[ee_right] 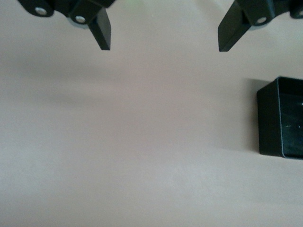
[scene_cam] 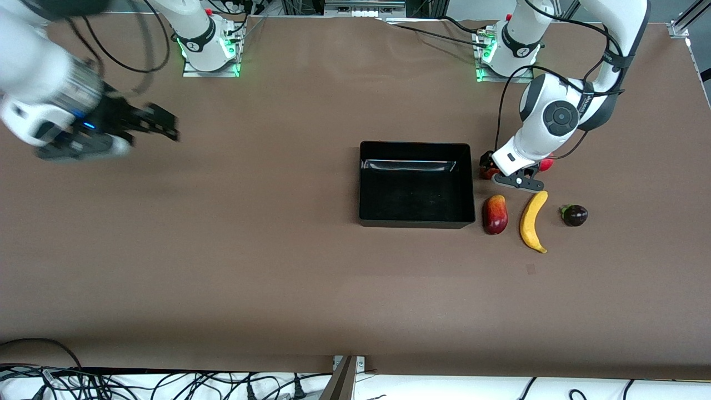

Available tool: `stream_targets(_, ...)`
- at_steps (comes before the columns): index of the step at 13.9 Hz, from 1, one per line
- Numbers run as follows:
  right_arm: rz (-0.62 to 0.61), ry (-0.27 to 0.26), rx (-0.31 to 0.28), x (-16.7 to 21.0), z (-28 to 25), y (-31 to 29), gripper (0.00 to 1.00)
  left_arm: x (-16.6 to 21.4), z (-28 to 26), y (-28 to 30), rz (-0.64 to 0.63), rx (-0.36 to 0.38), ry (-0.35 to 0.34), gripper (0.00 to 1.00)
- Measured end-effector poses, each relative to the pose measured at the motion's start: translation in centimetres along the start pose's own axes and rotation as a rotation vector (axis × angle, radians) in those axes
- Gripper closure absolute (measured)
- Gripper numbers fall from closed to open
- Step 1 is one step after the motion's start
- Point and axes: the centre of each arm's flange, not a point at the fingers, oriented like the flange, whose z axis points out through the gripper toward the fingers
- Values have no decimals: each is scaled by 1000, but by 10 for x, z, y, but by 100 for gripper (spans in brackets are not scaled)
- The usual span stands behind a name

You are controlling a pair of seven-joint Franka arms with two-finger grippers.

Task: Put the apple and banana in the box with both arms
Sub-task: 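Lower the left gripper onto the red apple and close it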

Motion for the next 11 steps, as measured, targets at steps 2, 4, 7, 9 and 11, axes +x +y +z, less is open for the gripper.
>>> stream_targets(2,13,-6,5,-21,-2,31,0,-8,18,1,1,-6,-5,0)
stream_targets(4,8,-6,-16,-29,-1,43,0,-15,39,3,3,-13,-27,0)
stream_targets(7,-8,-5,-57,-29,1,34,0,-16,46,4,-3,-16,-37,30)
stream_targets(9,-14,3,-86,-29,1,34,0,-12,39,3,-6,-14,-26,34)
stream_targets(11,-15,16,-92,-27,-1,34,0,0,10,4,-4,-3,-35,34)
